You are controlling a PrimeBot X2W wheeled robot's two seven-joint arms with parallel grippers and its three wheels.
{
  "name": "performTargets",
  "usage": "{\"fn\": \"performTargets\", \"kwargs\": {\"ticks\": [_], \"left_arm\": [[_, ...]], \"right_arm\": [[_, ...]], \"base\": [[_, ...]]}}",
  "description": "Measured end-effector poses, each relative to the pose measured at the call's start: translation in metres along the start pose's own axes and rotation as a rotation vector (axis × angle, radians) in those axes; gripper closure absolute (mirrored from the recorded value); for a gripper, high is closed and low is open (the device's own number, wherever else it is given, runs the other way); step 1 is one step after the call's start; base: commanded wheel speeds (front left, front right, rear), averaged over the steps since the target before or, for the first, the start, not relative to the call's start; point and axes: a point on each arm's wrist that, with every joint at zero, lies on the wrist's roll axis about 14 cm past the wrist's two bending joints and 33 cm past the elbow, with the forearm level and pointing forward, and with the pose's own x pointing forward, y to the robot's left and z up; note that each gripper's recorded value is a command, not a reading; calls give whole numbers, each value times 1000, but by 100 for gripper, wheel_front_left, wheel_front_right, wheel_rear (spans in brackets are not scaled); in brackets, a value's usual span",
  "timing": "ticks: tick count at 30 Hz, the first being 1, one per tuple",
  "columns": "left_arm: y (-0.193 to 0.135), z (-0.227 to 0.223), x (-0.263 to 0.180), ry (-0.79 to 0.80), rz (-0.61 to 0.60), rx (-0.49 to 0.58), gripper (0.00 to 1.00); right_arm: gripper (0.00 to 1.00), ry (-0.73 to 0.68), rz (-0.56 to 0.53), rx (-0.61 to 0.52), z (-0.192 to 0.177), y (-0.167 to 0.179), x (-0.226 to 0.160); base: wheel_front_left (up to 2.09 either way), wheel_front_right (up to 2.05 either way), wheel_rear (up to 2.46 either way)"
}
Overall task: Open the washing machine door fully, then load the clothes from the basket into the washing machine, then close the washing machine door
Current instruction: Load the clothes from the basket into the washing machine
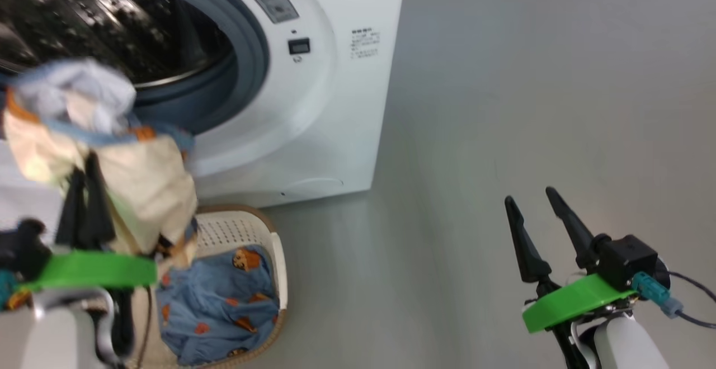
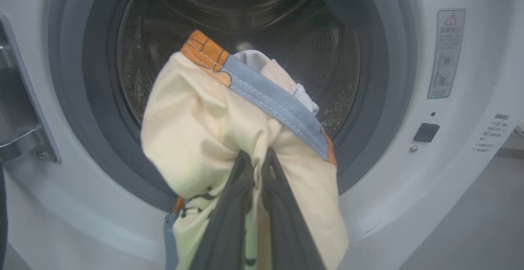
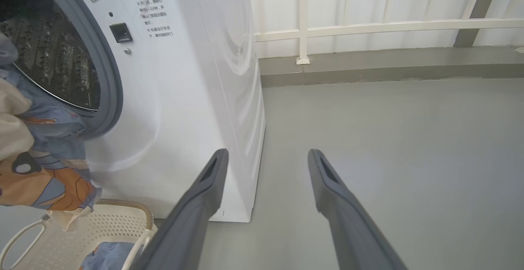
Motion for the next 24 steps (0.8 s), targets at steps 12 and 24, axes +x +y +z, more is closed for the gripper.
{"fn": "performTargets", "kwargs": {"ticks": [12,24], "left_arm": [[7,-28,102,-3,-39,31,100],[-1,-103,180,152,-76,-5,100]], "right_arm": [[0,73,-40,-1,-34,-18,25],[0,176,-54,-7,-84,-28,44]], "base": [[0,0,0],[0,0,0]]}}
